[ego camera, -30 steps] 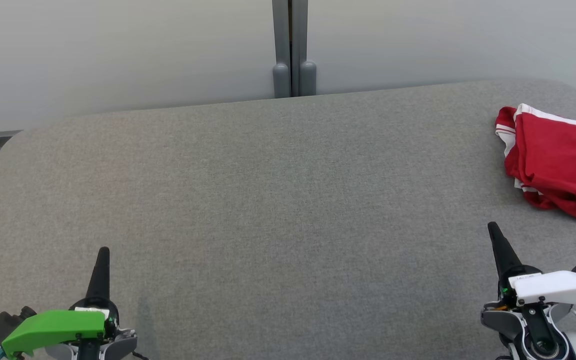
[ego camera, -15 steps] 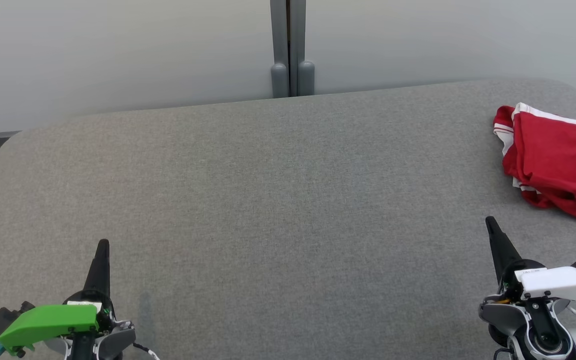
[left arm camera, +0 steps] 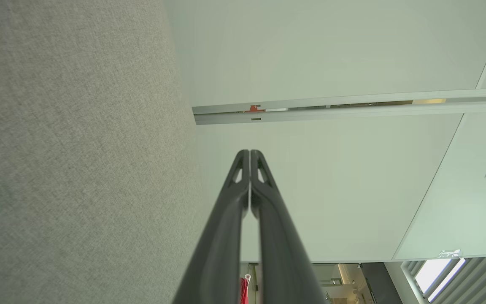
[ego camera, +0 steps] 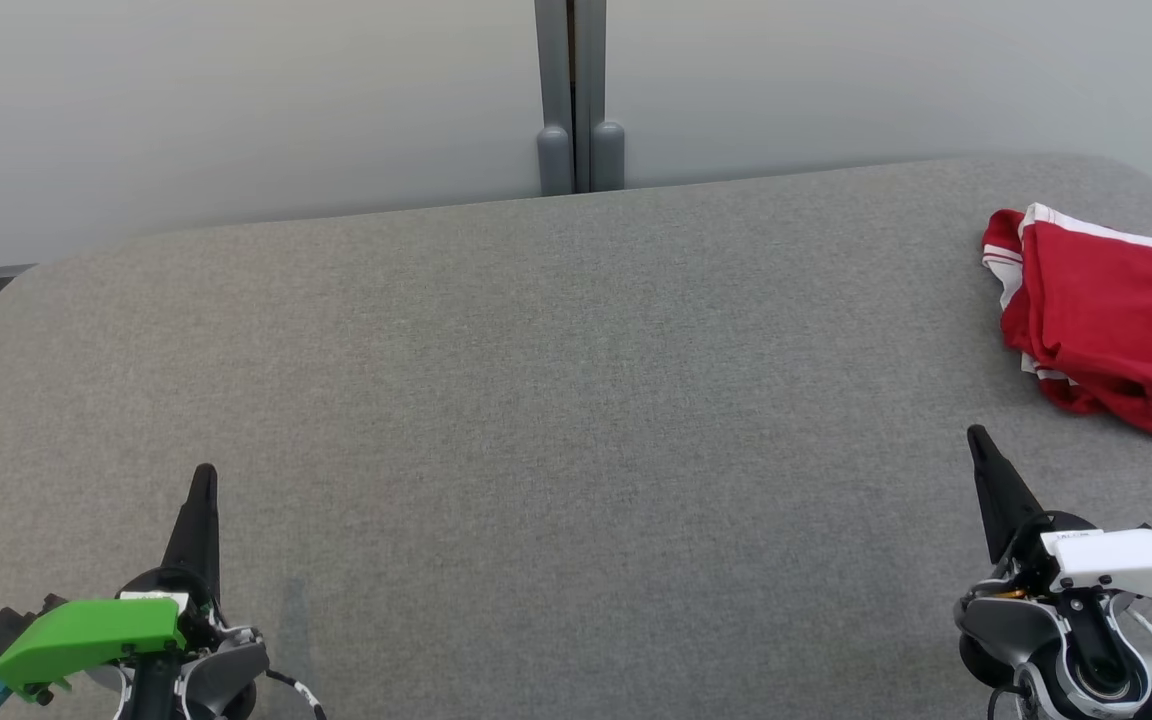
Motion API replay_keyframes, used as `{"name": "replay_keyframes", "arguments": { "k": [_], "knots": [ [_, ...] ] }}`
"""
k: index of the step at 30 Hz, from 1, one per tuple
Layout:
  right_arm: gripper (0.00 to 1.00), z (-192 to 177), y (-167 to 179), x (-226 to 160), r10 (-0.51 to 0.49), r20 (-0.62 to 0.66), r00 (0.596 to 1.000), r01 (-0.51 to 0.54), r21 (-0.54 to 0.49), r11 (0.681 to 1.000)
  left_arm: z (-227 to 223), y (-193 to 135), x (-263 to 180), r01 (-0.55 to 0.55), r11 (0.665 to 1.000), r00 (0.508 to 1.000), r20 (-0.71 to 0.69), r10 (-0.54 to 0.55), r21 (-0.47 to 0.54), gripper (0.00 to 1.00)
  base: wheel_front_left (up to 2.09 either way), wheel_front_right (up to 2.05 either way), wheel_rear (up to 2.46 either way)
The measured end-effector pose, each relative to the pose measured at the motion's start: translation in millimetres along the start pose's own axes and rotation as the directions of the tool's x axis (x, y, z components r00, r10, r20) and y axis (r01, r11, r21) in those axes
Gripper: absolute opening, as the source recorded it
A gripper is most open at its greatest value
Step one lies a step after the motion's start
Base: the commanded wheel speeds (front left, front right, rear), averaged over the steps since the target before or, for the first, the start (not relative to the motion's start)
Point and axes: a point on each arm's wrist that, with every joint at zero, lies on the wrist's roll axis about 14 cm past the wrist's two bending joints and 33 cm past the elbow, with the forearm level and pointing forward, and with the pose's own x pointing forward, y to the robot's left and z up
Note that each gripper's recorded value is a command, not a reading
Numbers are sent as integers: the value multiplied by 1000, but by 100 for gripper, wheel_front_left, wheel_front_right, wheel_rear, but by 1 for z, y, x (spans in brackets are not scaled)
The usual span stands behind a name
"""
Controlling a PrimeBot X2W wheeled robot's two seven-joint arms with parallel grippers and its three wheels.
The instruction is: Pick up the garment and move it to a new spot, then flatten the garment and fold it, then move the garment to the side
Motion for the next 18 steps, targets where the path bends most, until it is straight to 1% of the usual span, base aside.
{"name": "replay_keyframes", "arguments": {
  "k": [5,18],
  "knots": [
    [0,0,2,1,9,-2,1000,-9,35,999,-1,-2,2,8,999,1000,-4,-8,-31,0,0,0,0],
    [0,0,2,1,9,-2,1000,-9,35,999,0,-3,2,10,999,1000,-4,-10,-31,0,0,0,0]
  ]
}}
